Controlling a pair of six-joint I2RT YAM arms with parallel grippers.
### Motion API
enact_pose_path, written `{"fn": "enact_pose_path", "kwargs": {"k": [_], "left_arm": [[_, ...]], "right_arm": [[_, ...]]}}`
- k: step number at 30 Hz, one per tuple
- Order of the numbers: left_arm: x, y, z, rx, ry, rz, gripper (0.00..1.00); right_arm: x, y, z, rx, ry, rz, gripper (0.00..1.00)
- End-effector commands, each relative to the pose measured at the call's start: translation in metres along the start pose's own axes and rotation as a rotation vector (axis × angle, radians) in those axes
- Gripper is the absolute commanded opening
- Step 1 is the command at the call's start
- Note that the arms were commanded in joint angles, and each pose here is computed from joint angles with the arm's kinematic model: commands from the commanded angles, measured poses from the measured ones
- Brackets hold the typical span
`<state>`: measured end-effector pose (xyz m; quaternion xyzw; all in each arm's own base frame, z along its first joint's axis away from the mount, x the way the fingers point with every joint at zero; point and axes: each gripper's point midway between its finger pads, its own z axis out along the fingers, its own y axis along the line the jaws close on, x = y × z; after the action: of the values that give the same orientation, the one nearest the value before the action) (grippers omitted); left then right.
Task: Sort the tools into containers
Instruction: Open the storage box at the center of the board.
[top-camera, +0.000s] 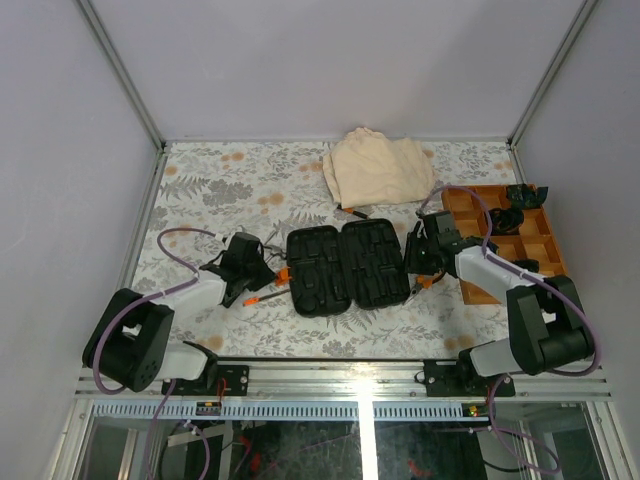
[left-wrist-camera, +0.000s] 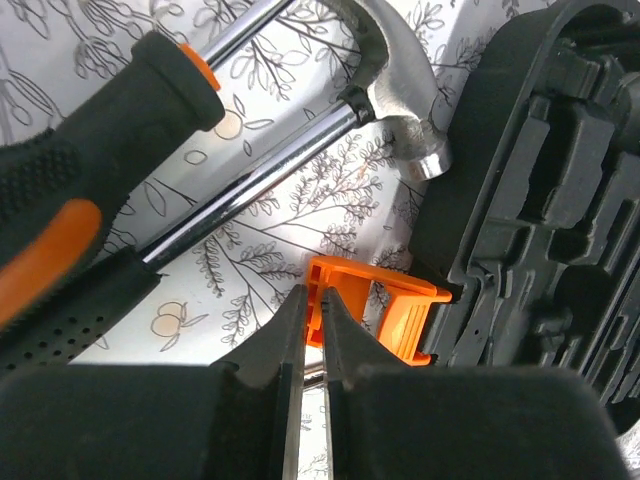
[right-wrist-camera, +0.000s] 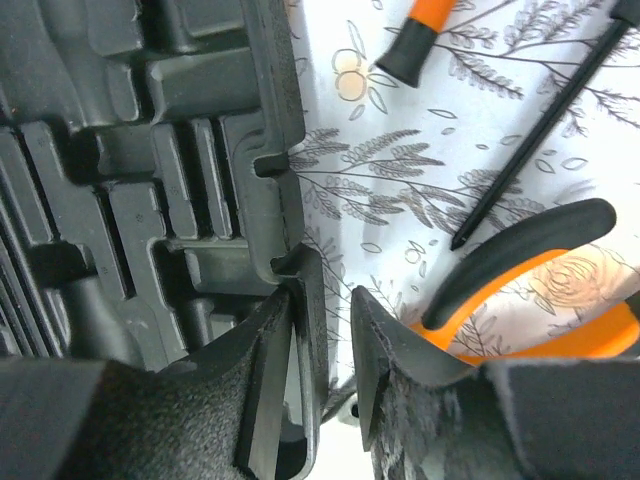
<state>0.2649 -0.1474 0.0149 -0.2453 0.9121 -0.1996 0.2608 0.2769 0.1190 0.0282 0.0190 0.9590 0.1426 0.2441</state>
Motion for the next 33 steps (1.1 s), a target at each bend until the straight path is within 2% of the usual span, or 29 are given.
{"fn": "enact_pose_path", "kwargs": {"k": [1, 10, 15, 18, 23, 26, 29, 33], "left_arm": [[0.001, 0.034, -0.001, -0.133, 0.022, 0.008, 0.01], [-0.006, 0.035, -0.002, -0.137, 0.012, 0.004, 0.07], [-0.008, 0.034, -0.003, -0.127, 0.013, 0.002, 0.14], [-0.011, 0.028, -0.006, -0.11, 0.006, 0.01, 0.19], [-0.024, 0.017, -0.017, -0.087, -0.033, 0.026, 0.31], [-0.032, 0.012, -0.025, -0.082, -0.061, 0.038, 0.34], [-0.042, 0.008, -0.035, -0.09, -0.092, 0.045, 0.37], [-0.054, 0.005, -0.047, -0.11, -0.133, 0.053, 0.4]], "right_arm": [[-0.024, 0.02, 0.001, -0.088, -0.046, -0.02, 0.35], [-0.016, 0.034, 0.016, -0.135, 0.001, -0.027, 0.31], [-0.019, 0.039, 0.018, -0.132, -0.004, -0.052, 0.32], [-0.036, 0.034, 0.006, -0.076, -0.062, -0.07, 0.37], [-0.071, 0.023, -0.038, 0.023, -0.234, -0.084, 0.49], [-0.083, 0.02, -0.065, 0.045, -0.327, -0.088, 0.52], [-0.084, 0.018, -0.08, 0.051, -0.374, -0.085, 0.54], [-0.074, 0.016, -0.089, 0.044, -0.376, -0.086, 0.56]]}}
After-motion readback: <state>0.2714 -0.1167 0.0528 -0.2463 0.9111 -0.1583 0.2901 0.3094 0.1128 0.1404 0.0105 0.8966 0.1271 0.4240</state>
